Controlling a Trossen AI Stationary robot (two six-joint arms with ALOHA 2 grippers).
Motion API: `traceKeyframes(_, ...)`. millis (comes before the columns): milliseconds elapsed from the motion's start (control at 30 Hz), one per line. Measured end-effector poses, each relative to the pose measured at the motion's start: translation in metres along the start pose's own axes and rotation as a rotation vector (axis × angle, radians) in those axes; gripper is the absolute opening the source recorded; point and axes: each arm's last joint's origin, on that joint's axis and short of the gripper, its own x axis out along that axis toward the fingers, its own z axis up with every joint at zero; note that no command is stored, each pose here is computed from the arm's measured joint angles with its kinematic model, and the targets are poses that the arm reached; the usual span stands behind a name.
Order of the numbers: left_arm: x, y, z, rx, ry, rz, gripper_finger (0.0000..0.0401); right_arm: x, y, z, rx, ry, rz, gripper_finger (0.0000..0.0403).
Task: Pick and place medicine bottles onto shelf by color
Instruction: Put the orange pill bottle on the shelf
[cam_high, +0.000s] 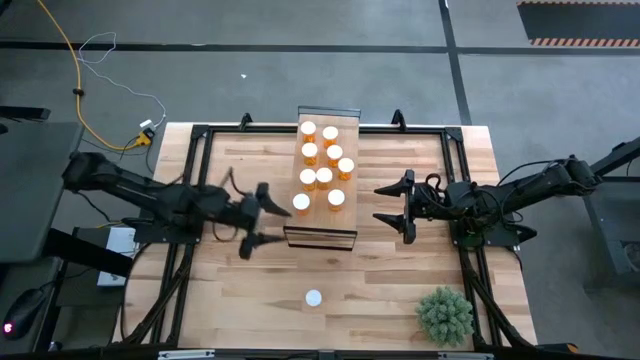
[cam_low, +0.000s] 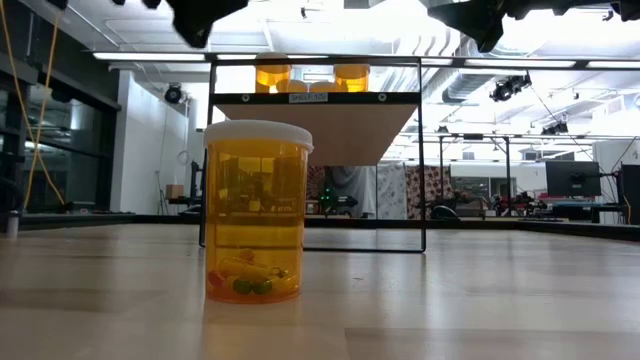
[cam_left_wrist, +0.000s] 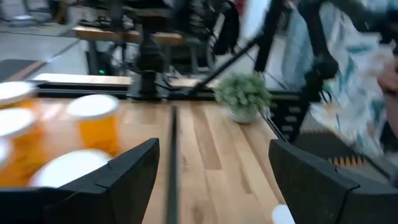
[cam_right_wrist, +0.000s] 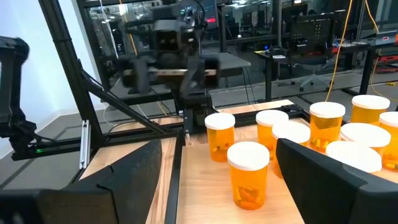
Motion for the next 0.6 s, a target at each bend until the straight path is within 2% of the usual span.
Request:
traceKeyframes(200, 0.047, -0.037, 0.004, 0.16, 0.158, -0.134, 0.0294, 0.0, 0.0, 0.0, -0.002, 0.0, 0.0, 0.0307)
traceKeyframes(333, 0.076, -0.06, -0.002, 0.269, 0.319, -0.165, 0.0294, 0.0, 0.0, 0.0, -0.008, 0.002, -0.001, 0.0307)
traceKeyframes(600, 0.122, -0.089, -0.033, 0.352, 0.511, -0.256, 0.0294, 0.0, 0.0, -0.001, -0.01, 0.008, -0.001, 0.0307)
